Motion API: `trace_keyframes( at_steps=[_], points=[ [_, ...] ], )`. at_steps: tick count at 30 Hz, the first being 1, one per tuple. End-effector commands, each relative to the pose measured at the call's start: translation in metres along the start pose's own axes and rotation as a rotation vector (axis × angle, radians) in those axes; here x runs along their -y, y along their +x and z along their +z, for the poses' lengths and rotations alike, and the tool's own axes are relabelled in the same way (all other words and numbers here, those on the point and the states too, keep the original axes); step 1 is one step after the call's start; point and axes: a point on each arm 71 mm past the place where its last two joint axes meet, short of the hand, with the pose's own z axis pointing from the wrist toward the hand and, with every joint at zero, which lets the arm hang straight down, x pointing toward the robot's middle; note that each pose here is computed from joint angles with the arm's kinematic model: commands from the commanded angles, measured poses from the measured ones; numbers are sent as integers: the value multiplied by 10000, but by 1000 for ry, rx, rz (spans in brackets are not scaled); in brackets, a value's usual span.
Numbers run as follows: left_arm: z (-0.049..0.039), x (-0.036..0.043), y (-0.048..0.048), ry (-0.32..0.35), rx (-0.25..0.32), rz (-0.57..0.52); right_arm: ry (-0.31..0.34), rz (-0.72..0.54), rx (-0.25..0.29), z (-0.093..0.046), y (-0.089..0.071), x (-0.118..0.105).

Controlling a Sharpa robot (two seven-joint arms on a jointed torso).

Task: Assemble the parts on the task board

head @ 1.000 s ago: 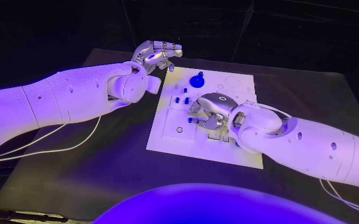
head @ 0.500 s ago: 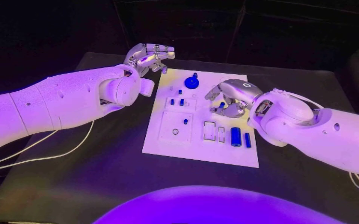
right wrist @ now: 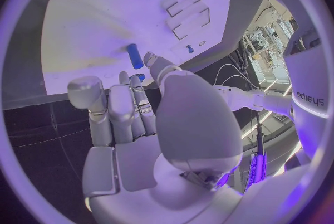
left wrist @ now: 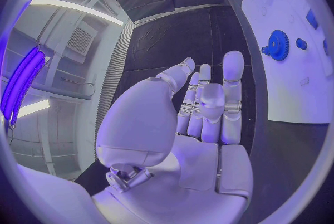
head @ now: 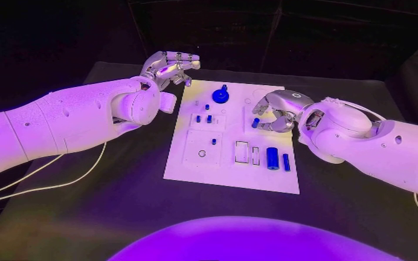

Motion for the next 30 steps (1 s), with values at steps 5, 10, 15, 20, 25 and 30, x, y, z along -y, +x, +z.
trace_keyframes(
  at_steps=[5, 10, 15, 20, 25, 30],
  points=[
    [2, 12, 5, 4, -10, -6, 25, -20, -64, 55, 45, -1],
    [4, 11, 7, 4, -11, -7, 14, -21, -71, 86, 58, -36],
    [6, 11, 6, 4, -10, -6, 8, -23, -79, 104, 67, -51],
    [9, 10, 8, 3, -11, -6, -1, -21, -75, 113, 67, -64],
    [12, 8, 13, 3, -13, -7, -3, -24, -75, 126, 70, -74],
    [14, 6, 13, 2, -13, -7, 15, -67, -49, 142, 55, -56]
  ],
)
